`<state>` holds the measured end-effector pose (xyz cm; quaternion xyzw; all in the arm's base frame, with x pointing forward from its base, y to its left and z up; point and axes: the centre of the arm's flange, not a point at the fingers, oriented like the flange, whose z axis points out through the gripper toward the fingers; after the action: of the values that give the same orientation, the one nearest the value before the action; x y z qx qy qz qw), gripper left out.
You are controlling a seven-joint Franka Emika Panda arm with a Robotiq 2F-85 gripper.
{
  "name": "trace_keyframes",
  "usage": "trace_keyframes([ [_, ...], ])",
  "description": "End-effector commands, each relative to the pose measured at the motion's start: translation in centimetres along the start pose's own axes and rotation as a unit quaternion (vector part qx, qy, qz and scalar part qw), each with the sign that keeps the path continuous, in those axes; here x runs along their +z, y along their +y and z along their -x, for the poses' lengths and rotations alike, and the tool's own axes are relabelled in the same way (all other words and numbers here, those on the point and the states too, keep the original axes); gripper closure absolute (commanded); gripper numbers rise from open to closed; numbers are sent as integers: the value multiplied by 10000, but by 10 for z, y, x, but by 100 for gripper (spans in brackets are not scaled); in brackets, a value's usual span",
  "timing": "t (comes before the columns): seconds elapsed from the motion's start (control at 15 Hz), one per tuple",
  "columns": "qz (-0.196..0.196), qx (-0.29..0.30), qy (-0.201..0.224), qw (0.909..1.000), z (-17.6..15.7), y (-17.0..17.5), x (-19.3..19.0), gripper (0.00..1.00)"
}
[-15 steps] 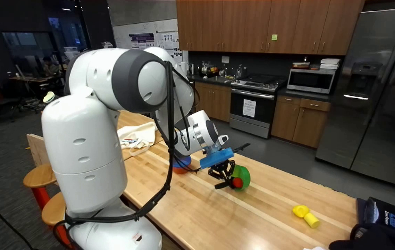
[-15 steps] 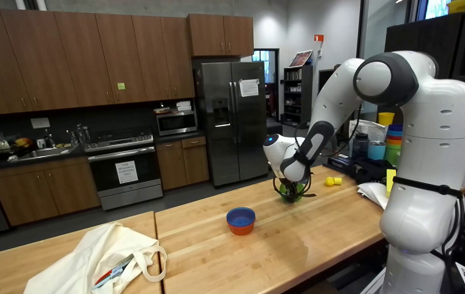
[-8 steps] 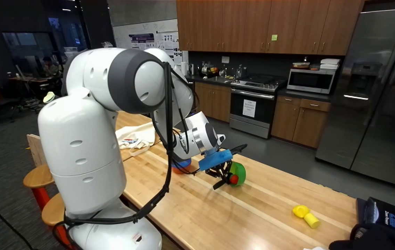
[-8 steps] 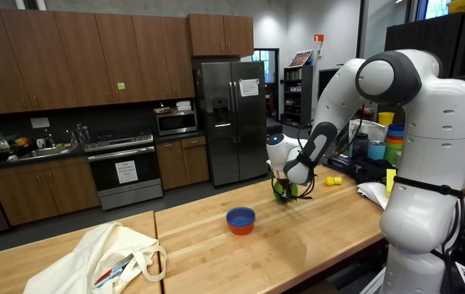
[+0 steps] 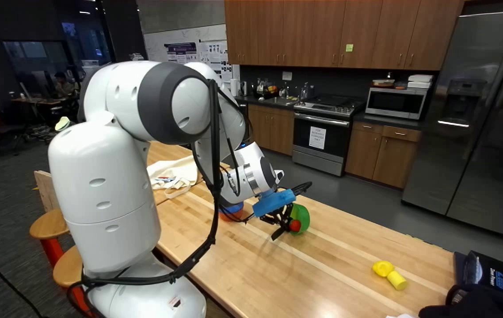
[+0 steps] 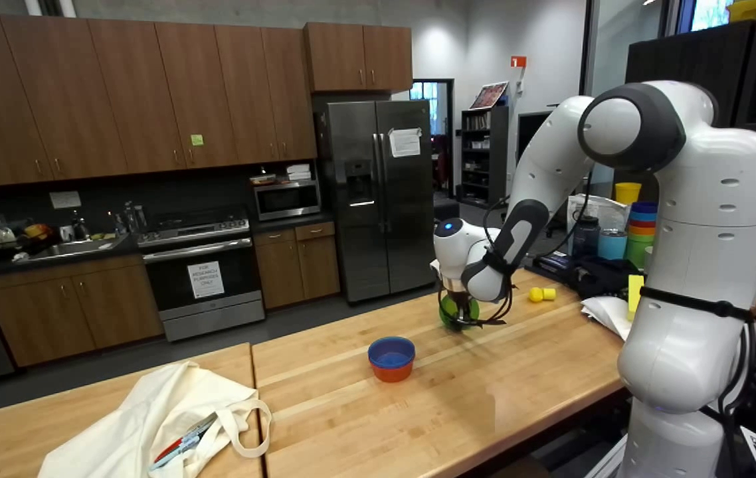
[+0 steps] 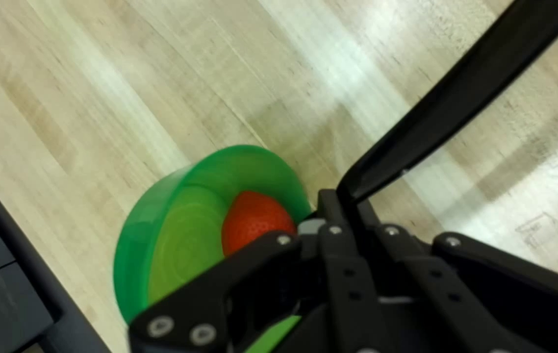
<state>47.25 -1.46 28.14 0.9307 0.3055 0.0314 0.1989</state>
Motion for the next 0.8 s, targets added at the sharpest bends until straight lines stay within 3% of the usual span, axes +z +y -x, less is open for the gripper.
trace_keyframes([
  [0.0,-28,-187,66,9998,4,-8,5,98],
  [0.73,39,-262,25,9996,-1,-15,3,98],
])
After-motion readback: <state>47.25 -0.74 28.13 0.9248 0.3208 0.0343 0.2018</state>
